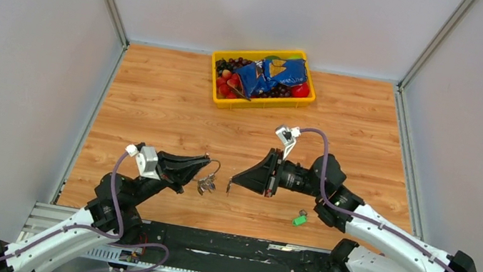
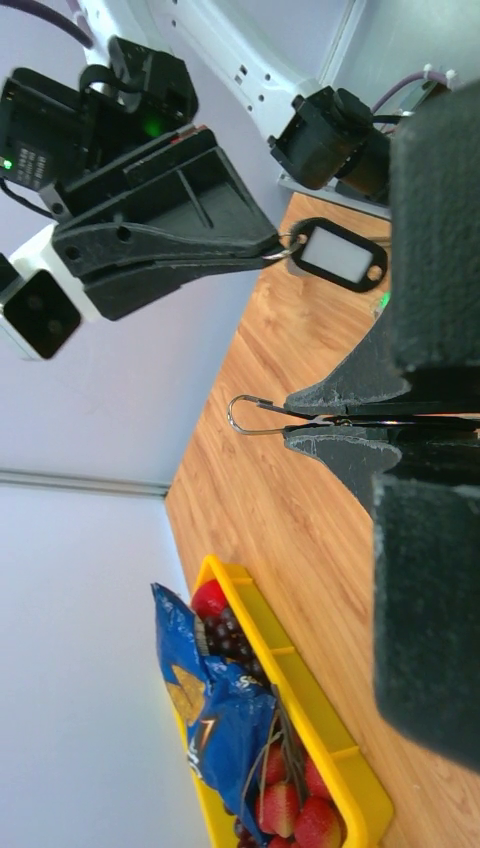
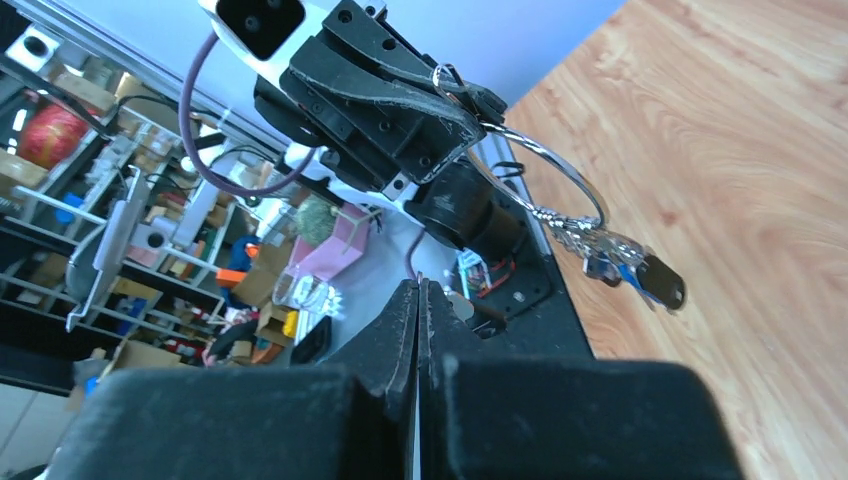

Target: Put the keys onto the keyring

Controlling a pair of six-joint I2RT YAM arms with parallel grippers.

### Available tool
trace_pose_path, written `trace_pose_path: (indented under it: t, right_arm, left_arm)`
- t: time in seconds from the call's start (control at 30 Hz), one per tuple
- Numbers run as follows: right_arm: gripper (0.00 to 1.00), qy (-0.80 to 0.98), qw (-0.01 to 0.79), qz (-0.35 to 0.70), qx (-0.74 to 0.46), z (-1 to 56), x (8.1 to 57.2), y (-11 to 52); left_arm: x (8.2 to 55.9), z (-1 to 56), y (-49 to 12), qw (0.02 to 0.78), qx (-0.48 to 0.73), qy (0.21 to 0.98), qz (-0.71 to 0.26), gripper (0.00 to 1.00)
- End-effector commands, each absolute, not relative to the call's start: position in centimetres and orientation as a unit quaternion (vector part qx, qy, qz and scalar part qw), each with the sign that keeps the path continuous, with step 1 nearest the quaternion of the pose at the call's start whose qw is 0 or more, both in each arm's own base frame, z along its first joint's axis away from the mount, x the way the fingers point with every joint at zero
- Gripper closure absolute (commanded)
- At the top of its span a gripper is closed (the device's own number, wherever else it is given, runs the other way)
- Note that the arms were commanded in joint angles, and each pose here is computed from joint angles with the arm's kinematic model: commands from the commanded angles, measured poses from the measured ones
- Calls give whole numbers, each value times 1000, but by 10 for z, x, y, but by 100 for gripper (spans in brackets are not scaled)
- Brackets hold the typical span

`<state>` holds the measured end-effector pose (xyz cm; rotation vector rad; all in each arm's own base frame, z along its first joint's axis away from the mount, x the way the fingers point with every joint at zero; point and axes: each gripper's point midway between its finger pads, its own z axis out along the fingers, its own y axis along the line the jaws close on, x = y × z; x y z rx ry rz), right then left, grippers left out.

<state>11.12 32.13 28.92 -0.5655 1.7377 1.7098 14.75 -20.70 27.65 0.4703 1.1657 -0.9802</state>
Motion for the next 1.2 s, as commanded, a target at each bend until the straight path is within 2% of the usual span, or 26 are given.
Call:
trace_pose_path:
  t: [0.0,0.4,1.17]
  right_arm:
    - [100,593,333,711,-178,331,105,337]
    - [100,564,335,750,-88,350,116,354]
    - [100,573,283,767,-50,332,116,373]
  left_arm:
    - [137,308,-199,736,215,461,-446,100]
    - [127,310,-199,749,233,426,-451,100]
    - [121,313,-200,761,245,395,-452,99]
